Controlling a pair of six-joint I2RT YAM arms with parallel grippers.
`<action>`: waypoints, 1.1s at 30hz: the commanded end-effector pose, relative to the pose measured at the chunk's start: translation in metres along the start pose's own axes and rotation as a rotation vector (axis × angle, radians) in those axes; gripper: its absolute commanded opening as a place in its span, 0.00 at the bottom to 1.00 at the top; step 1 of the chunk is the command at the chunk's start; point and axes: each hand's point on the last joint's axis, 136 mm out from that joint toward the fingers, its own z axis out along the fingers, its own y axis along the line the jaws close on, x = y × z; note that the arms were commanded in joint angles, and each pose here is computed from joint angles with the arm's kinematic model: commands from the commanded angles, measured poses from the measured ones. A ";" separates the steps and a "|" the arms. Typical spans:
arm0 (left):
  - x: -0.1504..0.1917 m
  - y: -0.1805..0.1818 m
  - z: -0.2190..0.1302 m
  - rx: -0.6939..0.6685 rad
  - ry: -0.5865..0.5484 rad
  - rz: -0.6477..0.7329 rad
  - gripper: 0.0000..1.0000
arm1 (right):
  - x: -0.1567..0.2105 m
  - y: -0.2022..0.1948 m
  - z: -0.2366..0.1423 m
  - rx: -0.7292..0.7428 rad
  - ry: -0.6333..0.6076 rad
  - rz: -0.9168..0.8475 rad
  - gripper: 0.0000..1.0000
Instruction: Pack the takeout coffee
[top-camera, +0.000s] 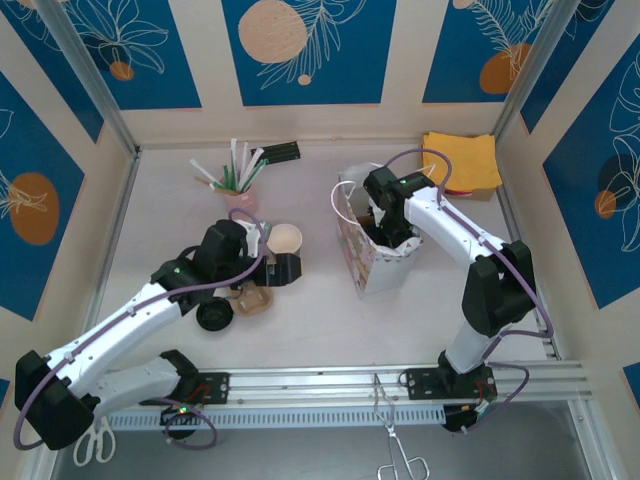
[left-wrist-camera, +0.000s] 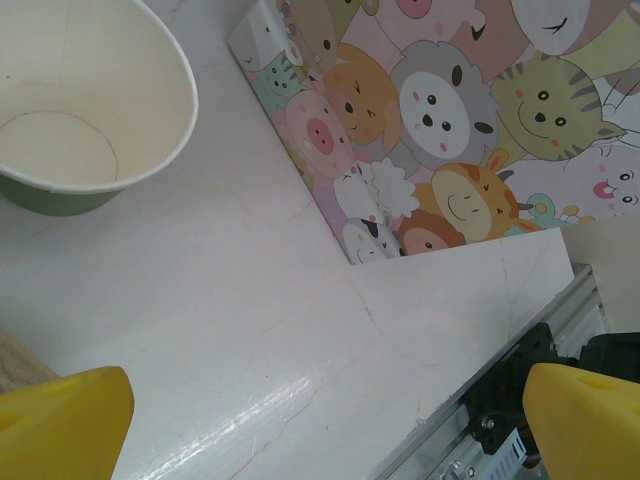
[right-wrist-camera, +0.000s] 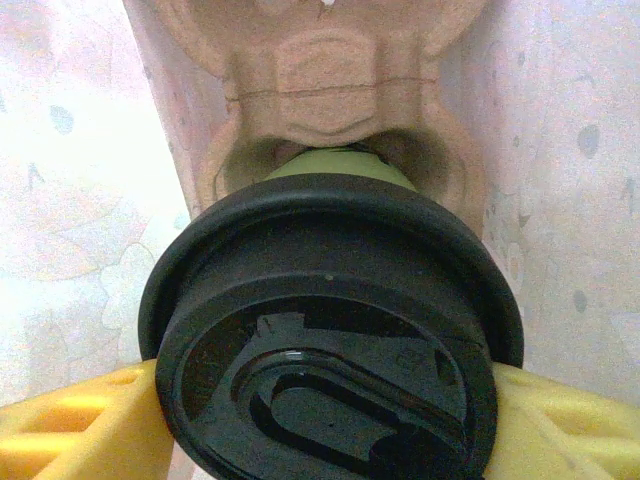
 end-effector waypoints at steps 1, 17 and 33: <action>0.002 -0.010 -0.006 0.028 0.004 0.012 1.00 | 0.012 -0.011 0.050 0.043 0.126 0.017 0.69; 0.003 -0.009 -0.005 0.026 0.005 0.012 1.00 | 0.012 -0.012 0.047 0.042 0.122 0.020 0.69; 0.003 -0.010 -0.005 0.026 0.005 0.012 1.00 | 0.011 -0.013 0.045 0.045 0.119 0.019 0.69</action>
